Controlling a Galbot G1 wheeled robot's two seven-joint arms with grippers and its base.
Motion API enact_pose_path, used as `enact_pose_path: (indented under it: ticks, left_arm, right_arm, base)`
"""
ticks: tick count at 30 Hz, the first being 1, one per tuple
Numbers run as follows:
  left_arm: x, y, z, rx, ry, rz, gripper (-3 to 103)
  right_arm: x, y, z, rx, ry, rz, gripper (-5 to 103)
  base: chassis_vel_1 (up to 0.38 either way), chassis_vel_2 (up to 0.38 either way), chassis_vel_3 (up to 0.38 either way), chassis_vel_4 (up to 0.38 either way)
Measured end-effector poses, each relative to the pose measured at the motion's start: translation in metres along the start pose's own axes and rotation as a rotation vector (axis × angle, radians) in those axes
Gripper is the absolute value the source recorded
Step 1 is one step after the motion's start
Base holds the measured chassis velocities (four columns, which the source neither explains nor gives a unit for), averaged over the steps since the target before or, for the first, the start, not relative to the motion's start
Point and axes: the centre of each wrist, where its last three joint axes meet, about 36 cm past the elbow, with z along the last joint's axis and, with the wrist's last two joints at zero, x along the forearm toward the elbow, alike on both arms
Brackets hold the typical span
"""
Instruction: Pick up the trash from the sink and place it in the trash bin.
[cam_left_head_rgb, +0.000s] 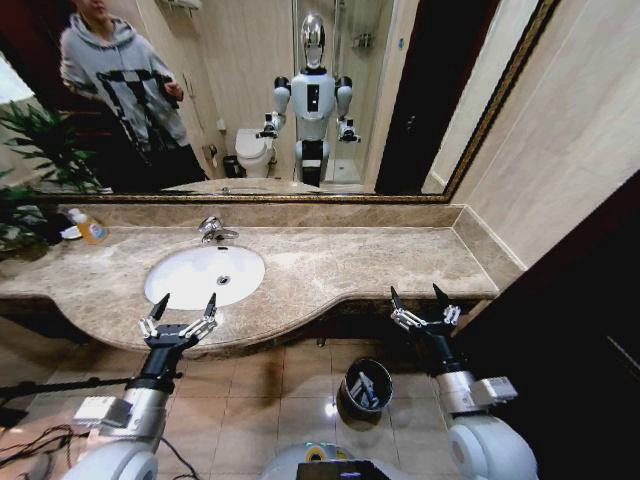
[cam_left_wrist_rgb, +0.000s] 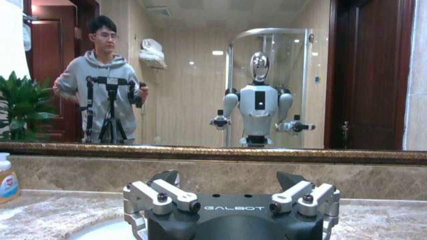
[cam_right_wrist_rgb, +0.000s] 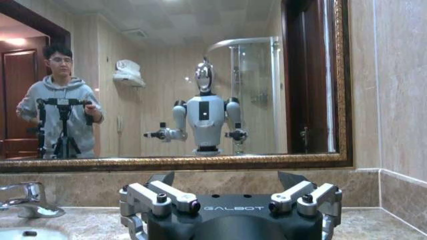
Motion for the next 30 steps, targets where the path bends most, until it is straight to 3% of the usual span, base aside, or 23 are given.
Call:
enact_pose_path:
  ticks: [30]
  left_arm:
    - [0.0, 0.0, 0.0, 0.0, 0.0, 0.0, 100]
  right_arm:
    - [0.0001, -0.0005, 0.0019, 0.0, 0.005, 0.002, 100]
  base:
    - [0.0, 0.0, 0.0, 0.0]
